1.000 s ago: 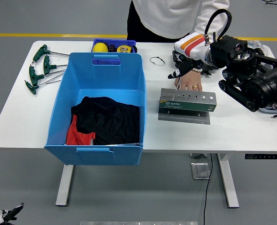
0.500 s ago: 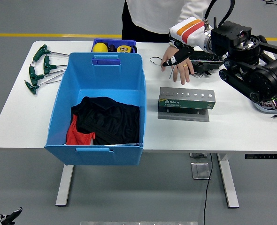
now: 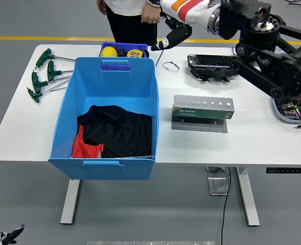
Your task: Lift tool from toolbox,place it in box,lift tool from toolbox,place it in box
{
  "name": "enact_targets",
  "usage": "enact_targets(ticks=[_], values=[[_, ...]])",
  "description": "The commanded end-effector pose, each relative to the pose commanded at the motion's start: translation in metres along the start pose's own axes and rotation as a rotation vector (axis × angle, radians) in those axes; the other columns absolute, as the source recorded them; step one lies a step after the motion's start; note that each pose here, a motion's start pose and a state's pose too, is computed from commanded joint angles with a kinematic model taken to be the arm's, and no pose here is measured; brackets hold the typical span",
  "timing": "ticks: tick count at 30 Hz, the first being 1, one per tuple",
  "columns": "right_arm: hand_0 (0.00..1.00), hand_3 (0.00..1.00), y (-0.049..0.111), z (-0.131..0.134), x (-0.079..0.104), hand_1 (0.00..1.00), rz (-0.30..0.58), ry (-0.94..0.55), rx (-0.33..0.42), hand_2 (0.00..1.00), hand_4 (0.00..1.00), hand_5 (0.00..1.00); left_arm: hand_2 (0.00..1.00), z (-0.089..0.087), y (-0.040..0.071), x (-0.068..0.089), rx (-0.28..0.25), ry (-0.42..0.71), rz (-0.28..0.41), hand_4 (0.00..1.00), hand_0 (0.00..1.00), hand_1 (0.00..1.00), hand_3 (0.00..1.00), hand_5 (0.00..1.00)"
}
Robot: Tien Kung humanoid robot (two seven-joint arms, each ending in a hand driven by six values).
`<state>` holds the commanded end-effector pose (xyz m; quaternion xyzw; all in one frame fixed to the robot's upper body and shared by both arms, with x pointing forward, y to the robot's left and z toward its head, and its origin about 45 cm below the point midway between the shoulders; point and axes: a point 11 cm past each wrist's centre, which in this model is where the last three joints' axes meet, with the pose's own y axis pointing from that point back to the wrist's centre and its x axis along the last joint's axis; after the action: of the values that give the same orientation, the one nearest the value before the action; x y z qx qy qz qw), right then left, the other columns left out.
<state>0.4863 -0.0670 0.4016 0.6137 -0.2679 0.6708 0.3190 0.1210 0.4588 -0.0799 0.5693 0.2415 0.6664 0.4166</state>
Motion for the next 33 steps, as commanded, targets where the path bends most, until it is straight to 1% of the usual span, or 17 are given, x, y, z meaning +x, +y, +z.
enact_targets(ticks=[4, 10, 14, 15, 17, 21, 22, 24, 27, 28, 32, 33], values=[[0.002, 0.049, -0.001, -0.030, -0.001, 0.002, 0.000, -0.002, 0.074, 0.023, 0.998, 0.734, 0.653, 0.001, 0.000, 0.000, -0.001, -0.002, -0.001, 0.746, 0.533, 0.478, 0.683, 0.682], [0.002, 0.053, -0.001, -0.077, -0.017, 0.002, -0.035, 0.017, 0.185, 0.030, 0.998, 0.734, 0.653, 0.003, 0.000, 0.000, -0.006, 0.000, -0.001, 0.746, 0.534, 0.478, 0.683, 0.683], [0.002, 0.053, -0.001, -0.099, -0.027, 0.002, -0.054, 0.023, 0.232, 0.030, 0.998, 0.734, 0.653, 0.005, 0.000, 0.000, -0.009, 0.001, 0.000, 0.746, 0.534, 0.478, 0.683, 0.683], [0.002, 0.074, -0.001, -0.104, -0.030, 0.002, -0.060, 0.024, 0.241, 0.060, 0.998, 0.732, 0.653, 0.005, 0.000, 0.000, -0.010, 0.001, 0.000, 0.746, 0.529, 0.477, 0.683, 0.683], [0.002, 0.074, -0.001, -0.112, -0.037, 0.002, -0.072, 0.029, 0.259, 0.060, 0.998, 0.732, 0.653, 0.006, 0.000, 0.000, -0.013, 0.002, 0.000, 0.746, 0.529, 0.477, 0.683, 0.683], [0.002, 0.074, -0.001, -0.125, -0.052, 0.002, -0.100, 0.032, 0.282, 0.060, 0.998, 0.732, 0.653, 0.007, 0.000, 0.000, -0.014, 0.002, 0.002, 0.746, 0.529, 0.477, 0.683, 0.683], [0.026, 0.125, -0.001, -0.128, -0.057, 0.012, -0.110, 0.032, 0.287, 0.092, 0.998, 0.730, 0.652, 0.008, 0.000, 0.000, -0.015, 0.004, 0.003, 0.746, 0.531, 0.479, 0.684, 0.683], [0.026, 0.125, 0.000, -0.133, -0.065, 0.012, -0.128, 0.033, 0.295, 0.092, 0.998, 0.730, 0.652, 0.009, 0.000, 0.000, -0.017, 0.006, 0.005, 0.746, 0.531, 0.479, 0.684, 0.683], [0.026, 0.125, 0.000, -0.137, -0.075, 0.012, -0.149, 0.031, 0.299, 0.092, 0.998, 0.730, 0.652, 0.009, 0.000, -0.001, -0.018, 0.006, 0.005, 0.746, 0.531, 0.479, 0.684, 0.683], [0.052, 0.164, 0.000, -0.138, -0.078, 0.049, -0.157, 0.032, 0.300, 0.120, 0.998, 0.731, 0.652, 0.010, 0.000, -0.001, -0.018, 0.008, 0.006, 0.746, 0.532, 0.480, 0.683, 0.683], [0.052, 0.164, 0.000, -0.139, -0.087, 0.049, -0.175, 0.038, 0.302, 0.120, 0.998, 0.731, 0.652, 0.012, 0.000, -0.001, -0.021, 0.010, 0.007, 0.746, 0.532, 0.480, 0.683, 0.683], [0.085, 0.228, 0.001, -0.139, -0.089, 0.096, -0.180, 0.038, 0.300, 0.175, 0.998, 0.733, 0.652, 0.012, 0.000, -0.001, -0.022, 0.009, 0.006, 0.746, 0.532, 0.480, 0.683, 0.682]])
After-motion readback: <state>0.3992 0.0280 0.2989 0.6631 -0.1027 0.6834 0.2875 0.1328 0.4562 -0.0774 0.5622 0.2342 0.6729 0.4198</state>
